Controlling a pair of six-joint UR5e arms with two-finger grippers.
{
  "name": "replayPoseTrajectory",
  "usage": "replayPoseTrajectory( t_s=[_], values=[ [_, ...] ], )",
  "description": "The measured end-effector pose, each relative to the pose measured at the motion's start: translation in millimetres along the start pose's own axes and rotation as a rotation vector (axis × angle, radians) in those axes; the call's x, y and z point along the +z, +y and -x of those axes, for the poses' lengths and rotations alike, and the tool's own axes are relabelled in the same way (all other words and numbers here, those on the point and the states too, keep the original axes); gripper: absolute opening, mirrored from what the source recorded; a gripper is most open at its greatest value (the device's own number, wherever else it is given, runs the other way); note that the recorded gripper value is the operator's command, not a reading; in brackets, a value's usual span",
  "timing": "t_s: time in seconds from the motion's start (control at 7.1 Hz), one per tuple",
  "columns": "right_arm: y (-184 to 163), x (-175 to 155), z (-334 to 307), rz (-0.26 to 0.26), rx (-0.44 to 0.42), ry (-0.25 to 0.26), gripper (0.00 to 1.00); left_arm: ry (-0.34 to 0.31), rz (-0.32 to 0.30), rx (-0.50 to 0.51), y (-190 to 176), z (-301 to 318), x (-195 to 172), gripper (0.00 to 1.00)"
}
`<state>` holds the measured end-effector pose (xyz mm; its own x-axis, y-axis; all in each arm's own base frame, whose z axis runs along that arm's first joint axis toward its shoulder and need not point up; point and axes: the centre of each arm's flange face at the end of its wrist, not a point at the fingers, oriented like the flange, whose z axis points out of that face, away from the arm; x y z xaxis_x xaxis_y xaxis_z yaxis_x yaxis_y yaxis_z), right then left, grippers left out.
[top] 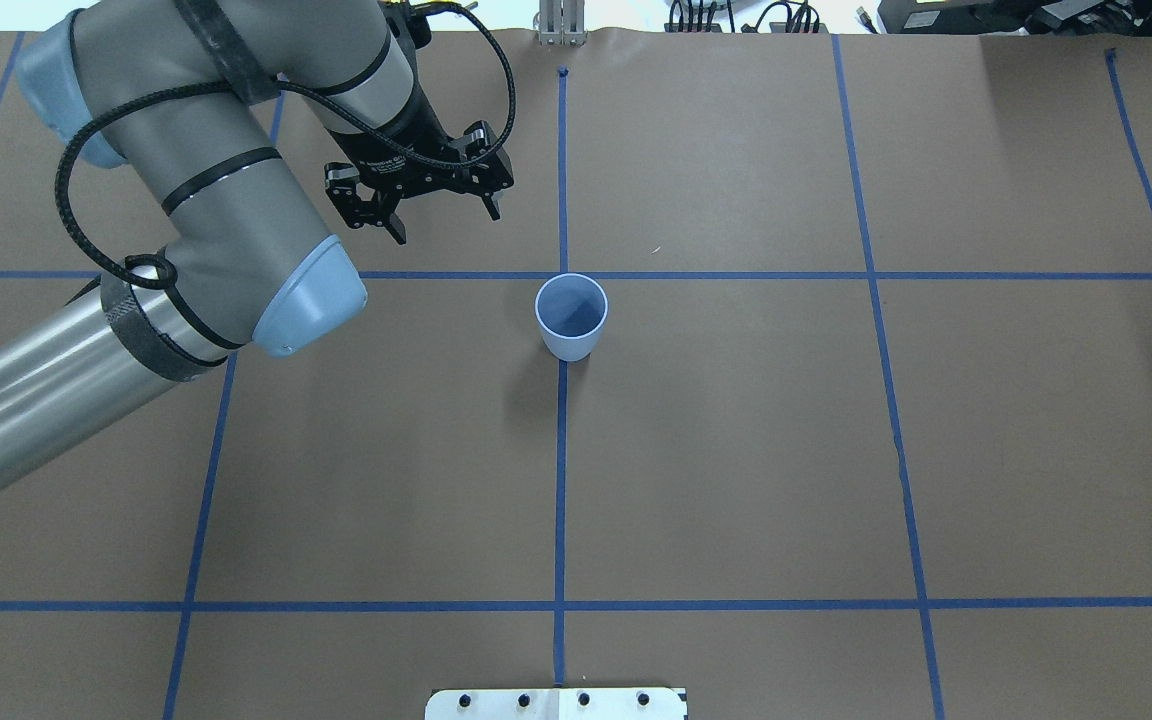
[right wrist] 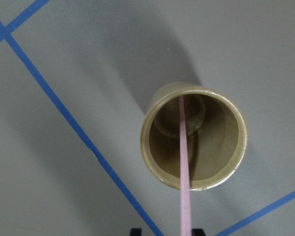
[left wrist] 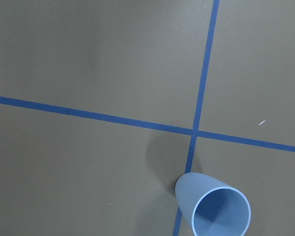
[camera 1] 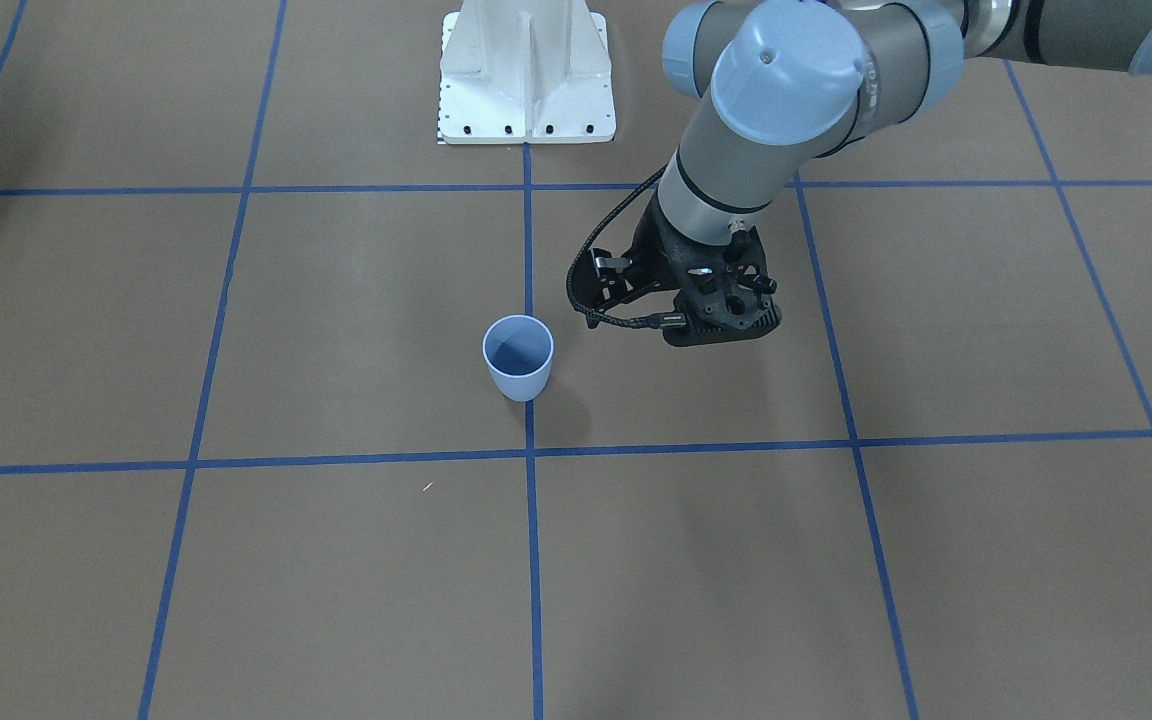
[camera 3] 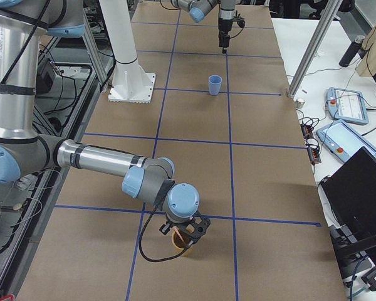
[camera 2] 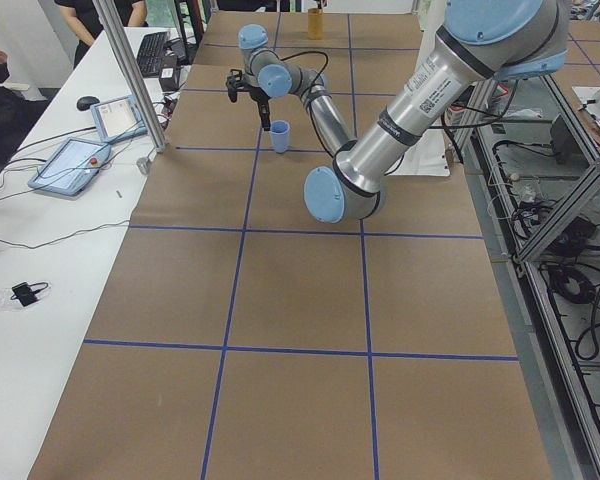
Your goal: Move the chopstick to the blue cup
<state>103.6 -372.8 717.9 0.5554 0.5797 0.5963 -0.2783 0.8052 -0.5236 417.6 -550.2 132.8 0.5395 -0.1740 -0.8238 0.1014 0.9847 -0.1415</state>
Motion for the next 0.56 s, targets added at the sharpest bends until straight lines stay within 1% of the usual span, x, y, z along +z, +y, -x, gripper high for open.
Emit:
replayPoseTrajectory(
  t_s=[0.28,0.56],
  values=[
    [0.3,-6.9,0.2,-0.015,-0.001,-0.005,0.0,-0.003,0.0,-0.002,-0.3,2.1,1.8,0.98],
    [4.7,-27.5,-7.3,-0.055,0.019,-0.027,0.0,-0.002,0.0,-0.001,-0.1,1.5,1.3,0.98]
  ],
)
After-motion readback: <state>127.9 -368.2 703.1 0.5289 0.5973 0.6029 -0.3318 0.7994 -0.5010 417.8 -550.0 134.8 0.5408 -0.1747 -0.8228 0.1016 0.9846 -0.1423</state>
